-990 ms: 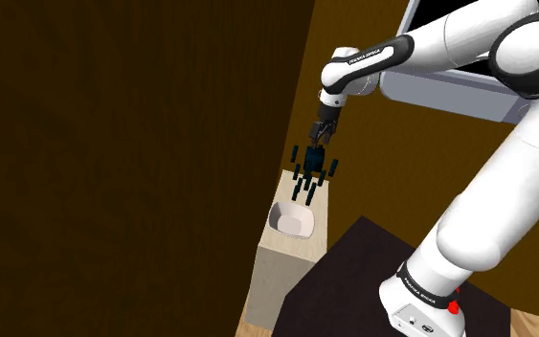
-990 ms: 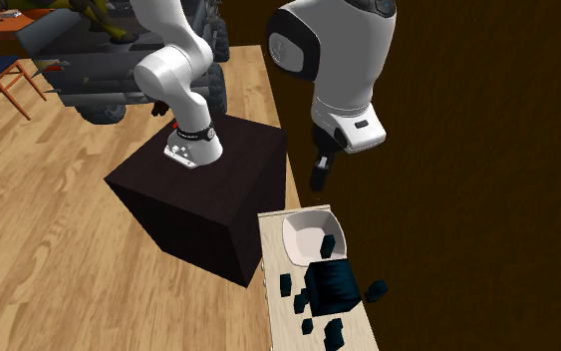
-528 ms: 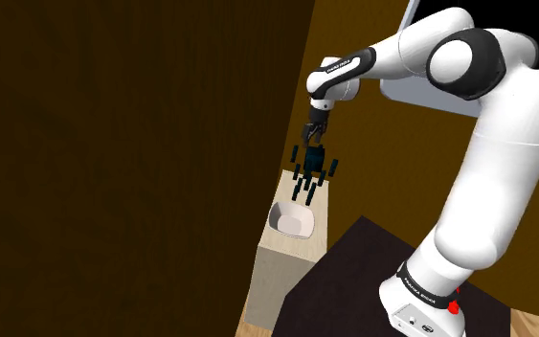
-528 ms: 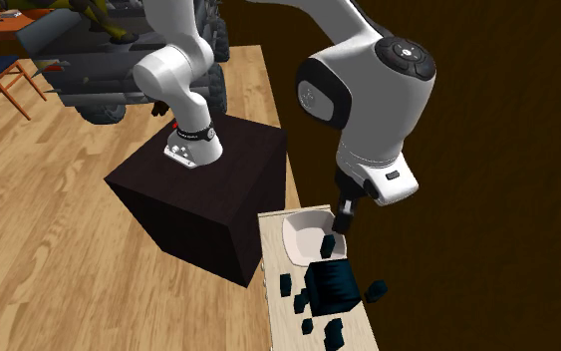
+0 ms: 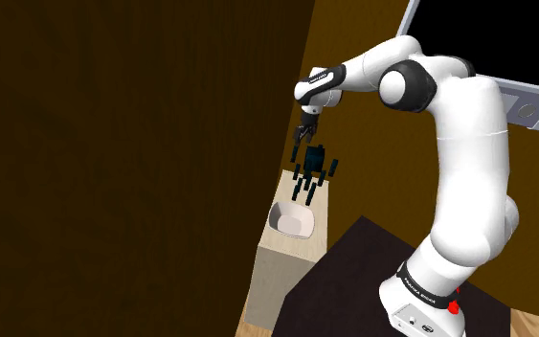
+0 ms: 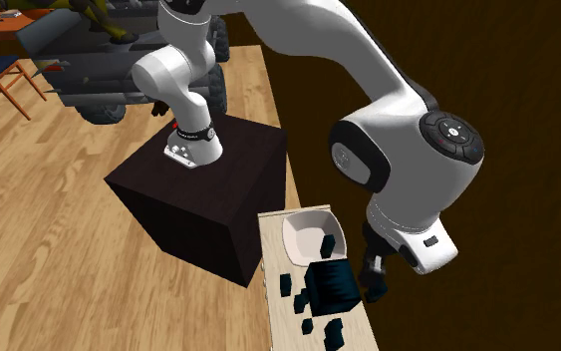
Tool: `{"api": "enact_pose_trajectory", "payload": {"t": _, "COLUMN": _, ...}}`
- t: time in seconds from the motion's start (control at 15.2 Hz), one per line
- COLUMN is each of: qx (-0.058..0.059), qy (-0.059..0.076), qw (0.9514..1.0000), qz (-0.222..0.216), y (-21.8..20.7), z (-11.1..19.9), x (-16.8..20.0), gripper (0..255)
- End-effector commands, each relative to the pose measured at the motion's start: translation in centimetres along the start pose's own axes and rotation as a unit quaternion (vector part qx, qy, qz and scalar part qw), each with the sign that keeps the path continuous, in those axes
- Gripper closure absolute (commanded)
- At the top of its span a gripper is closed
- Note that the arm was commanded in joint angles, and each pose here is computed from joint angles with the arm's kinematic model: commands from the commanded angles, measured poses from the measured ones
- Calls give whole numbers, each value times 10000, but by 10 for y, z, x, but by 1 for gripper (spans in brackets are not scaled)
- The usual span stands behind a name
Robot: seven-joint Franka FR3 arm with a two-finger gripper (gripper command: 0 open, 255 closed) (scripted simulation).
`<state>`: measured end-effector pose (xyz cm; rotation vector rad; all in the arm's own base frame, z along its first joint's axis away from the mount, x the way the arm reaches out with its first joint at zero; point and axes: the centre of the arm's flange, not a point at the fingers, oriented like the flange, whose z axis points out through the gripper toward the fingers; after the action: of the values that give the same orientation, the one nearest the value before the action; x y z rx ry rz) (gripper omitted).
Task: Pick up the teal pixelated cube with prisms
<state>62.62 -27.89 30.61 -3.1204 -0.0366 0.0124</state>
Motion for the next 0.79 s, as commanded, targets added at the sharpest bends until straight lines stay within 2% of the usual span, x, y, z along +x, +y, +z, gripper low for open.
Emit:
{"api": "enact_pose_trajectory", "payload": {"t": 0.0, "qx": -34, "qy": 25, "qw": 10000, "qz": -8, "y": 14, "z": 10, "x": 17, "gripper": 0}}
{"api": "enact_pose_trajectory", "payload": {"t": 0.13, "qx": -60, "qy": 43, "qw": 10000, "qz": -11, "y": 26, "z": 19, "x": 30, "gripper": 0}}
{"api": "enact_pose_trajectory", "payload": {"t": 0.73, "qx": -60, "qy": 43, "qw": 10000, "qz": -11, "y": 26, "z": 59, "x": 30, "gripper": 0}}
